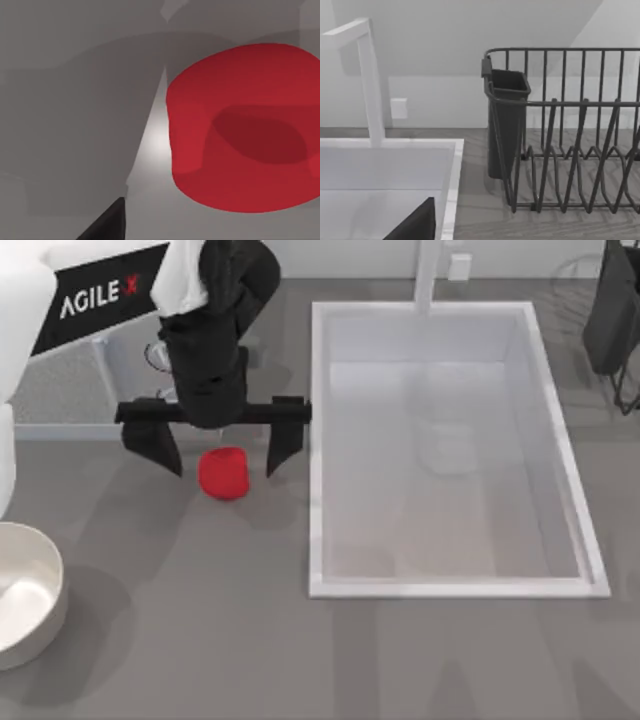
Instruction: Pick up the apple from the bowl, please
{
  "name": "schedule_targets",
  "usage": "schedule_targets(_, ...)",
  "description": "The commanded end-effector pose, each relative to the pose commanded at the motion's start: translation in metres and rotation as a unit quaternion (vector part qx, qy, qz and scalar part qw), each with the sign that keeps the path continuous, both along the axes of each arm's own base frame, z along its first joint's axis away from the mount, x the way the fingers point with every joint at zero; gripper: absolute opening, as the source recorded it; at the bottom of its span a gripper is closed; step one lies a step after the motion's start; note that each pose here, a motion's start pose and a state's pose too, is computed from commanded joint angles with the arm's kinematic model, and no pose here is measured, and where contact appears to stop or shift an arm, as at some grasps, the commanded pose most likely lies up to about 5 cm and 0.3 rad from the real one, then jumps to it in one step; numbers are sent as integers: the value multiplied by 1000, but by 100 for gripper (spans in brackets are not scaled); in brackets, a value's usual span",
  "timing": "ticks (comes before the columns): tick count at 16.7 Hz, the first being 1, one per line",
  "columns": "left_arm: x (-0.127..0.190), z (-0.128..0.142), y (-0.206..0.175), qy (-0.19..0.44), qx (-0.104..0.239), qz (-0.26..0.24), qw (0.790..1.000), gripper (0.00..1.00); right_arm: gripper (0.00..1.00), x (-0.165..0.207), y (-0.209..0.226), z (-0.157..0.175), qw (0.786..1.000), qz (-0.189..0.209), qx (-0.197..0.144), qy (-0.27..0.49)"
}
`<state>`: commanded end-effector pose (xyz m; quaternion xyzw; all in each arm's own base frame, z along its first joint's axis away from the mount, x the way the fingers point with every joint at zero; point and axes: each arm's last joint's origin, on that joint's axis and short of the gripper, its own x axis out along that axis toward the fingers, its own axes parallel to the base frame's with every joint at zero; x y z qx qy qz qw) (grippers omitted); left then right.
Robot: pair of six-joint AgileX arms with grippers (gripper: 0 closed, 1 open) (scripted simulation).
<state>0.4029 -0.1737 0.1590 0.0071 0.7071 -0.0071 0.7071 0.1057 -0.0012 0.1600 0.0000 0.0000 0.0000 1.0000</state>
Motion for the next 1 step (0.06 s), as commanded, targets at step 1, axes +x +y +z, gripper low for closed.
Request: schedule_targets(1, 0, 0, 0, 0, 0, 0, 1000, 100, 100, 0, 0, 0, 1000, 0, 0, 0)
